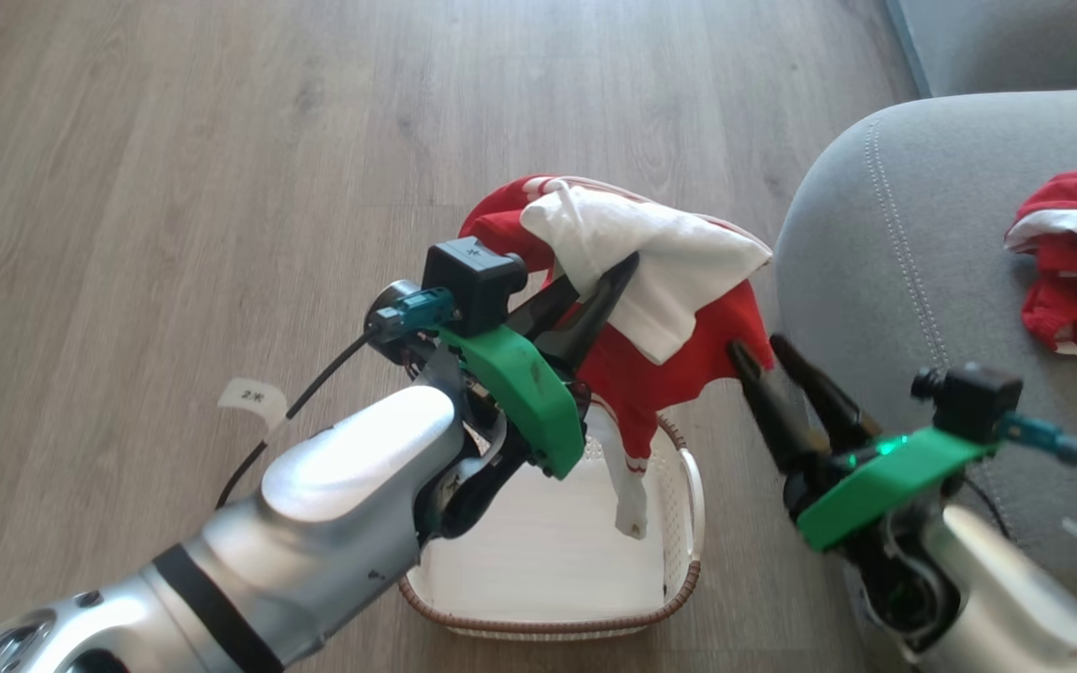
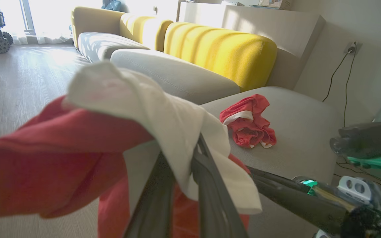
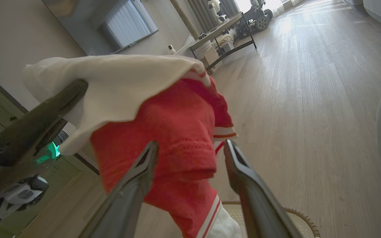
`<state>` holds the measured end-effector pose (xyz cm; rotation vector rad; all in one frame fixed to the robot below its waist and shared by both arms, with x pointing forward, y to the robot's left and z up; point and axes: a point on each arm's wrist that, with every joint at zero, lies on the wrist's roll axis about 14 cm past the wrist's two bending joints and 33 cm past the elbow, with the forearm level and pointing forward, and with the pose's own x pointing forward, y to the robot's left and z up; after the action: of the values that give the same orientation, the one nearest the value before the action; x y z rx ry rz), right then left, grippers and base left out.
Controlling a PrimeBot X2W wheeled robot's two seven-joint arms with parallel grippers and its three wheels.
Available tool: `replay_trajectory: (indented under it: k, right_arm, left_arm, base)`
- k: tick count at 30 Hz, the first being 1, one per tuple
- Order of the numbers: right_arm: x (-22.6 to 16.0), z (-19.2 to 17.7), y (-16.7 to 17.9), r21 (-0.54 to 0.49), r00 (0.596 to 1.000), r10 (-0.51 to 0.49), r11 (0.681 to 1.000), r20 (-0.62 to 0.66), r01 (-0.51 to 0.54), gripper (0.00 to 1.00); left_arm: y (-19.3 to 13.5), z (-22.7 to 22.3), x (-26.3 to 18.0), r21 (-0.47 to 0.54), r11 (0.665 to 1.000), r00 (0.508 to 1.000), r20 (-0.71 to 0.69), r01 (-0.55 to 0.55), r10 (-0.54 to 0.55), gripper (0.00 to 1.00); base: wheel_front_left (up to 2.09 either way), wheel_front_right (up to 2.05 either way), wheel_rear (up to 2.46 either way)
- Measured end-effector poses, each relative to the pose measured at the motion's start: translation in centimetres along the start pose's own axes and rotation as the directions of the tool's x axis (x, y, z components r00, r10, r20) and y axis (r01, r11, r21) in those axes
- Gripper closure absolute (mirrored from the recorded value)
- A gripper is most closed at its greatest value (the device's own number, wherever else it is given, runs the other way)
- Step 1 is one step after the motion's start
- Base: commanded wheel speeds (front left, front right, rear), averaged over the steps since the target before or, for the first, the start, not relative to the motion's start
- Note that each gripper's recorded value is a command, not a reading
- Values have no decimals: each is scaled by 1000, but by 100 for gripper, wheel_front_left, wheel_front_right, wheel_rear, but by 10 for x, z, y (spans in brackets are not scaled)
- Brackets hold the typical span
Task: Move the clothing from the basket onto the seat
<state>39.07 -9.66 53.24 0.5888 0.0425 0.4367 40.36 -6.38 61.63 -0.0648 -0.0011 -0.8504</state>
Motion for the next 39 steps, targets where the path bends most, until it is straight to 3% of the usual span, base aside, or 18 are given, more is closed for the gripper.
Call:
replay_trajectory:
  k: [5,11,21,22,23,24,39]
  right_arm:
    - [15,1,7,26,999,30,999,-17,-30,0]
    - [25,-28,17,103,992,54,994,-117,-42,0]
    - [48,-31,36,175,981,111,981,-157,-83,0]
    - [49,-33,37,178,980,114,981,-163,-84,9]
    - [49,-34,38,173,978,117,981,-170,-87,33]
    - [52,-32,40,174,978,122,980,-167,-93,100]
    - [47,4,30,107,993,103,990,-61,-96,100]
  left_arm:
    - [2,0,-1,-1,1000,1000,0,-5,5,100]
    - [4,2,1,-1,1000,1000,4,-7,7,100]
    - [0,-4,2,-13,1000,1000,-6,3,-3,100]
    - [0,-4,1,-12,1000,1000,-9,5,-6,100]
    - [0,-5,1,-12,1000,1000,-11,6,-6,100]
    - [0,-6,1,-11,1000,1000,-14,5,-5,100]
    - [3,-7,0,-4,1000,1000,-22,-11,11,100]
  base:
    - [0,0,0]
    - [0,0,0]
    - [0,0,0]
    - [0,0,0]
    - [0,0,0]
    - [0,0,0]
    - [0,0,0]
